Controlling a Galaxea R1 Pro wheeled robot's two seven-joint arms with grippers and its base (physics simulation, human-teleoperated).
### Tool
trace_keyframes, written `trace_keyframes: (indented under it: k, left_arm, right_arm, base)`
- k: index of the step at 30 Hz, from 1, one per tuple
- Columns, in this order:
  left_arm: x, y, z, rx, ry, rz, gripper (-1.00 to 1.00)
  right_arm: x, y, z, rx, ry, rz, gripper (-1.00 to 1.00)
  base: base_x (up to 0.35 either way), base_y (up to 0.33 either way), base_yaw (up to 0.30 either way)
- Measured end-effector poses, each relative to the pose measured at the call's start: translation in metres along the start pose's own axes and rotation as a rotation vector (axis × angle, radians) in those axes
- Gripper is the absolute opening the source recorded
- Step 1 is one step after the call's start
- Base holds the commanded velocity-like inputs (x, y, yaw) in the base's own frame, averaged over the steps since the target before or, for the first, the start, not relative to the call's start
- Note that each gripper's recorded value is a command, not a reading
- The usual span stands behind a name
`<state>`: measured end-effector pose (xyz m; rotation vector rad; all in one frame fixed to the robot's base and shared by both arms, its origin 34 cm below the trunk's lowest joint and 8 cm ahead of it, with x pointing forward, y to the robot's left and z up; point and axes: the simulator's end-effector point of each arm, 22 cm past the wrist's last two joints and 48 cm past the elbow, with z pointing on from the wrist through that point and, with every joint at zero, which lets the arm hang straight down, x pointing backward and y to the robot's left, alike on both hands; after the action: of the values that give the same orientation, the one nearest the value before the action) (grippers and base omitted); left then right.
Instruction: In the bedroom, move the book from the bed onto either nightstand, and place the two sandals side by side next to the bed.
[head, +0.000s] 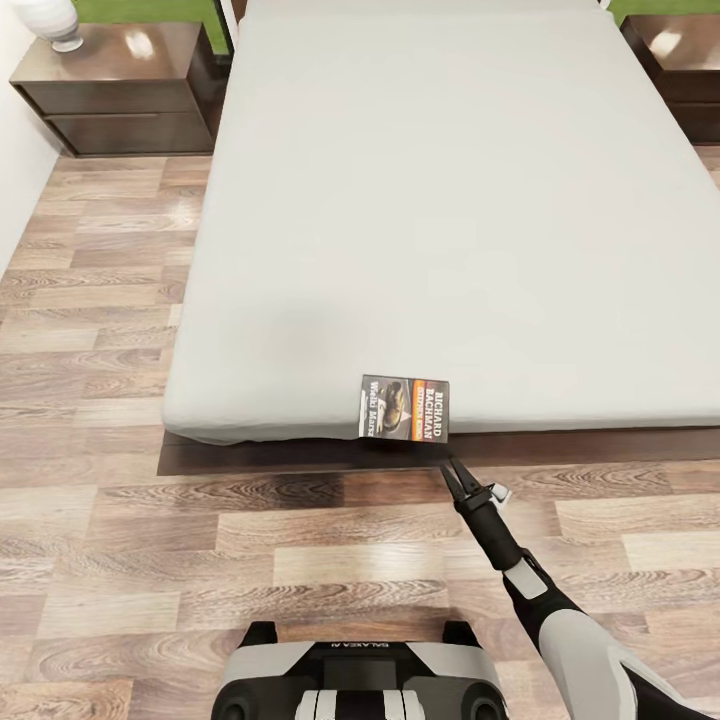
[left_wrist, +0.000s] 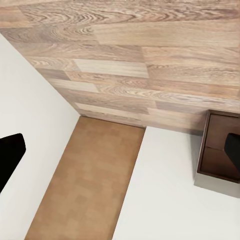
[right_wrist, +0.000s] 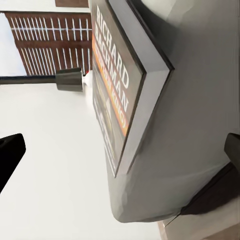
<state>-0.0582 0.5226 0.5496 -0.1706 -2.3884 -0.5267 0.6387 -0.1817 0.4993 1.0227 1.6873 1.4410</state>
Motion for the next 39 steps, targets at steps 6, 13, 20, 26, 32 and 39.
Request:
trace_keyframes:
  k: [6, 13, 20, 26, 32, 39]
  left_arm:
    - [-0.0001, -0.0001, 0.0000, 0.000, 0.000, 0.000, 1.00]
    - [-0.0002, -0.0002, 0.0000, 0.000, -0.001, -0.002, 1.00]
    - [-0.0003, 0.0015, 0.0002, -0.002, 0.000, -0.006, 1.00]
    - [-0.0003, 0.0019, 0.0002, -0.002, 0.000, -0.007, 1.00]
    - [-0.0003, 0.0021, 0.0002, -0.003, 0.000, -0.007, 1.00]
    - [-0.0003, 0.0021, 0.0002, -0.003, 0.000, -0.007, 1.00]
  right_arm:
    - [0.0012, 0.0004, 0.0011, -0.002, -0.006, 0.005, 1.00]
    - [-0.0028, 0.0000, 0.0002, 0.000, -0.024, 0.007, 1.00]
    - [-0.0060, -0.0005, -0.0003, 0.002, -0.040, -0.026, 1.00]
    - [-0.0068, -0.0005, -0.0004, 0.002, -0.045, -0.042, 1.00]
    - [-0.0075, -0.0007, -0.0006, 0.003, -0.047, -0.048, 1.00]
    - [-0.0073, -0.0006, -0.0005, 0.003, -0.048, -0.050, 1.00]
  base:
    - [0.000, 0.000, 0.000]
    - [0.000, 0.000, 0.000]
    - [0.000, 0.000, 0.000]
    - [0.000, 0.011, 0.000]
    - [0.000, 0.082, 0.000]
    - [0.000, 0.035, 0.000]
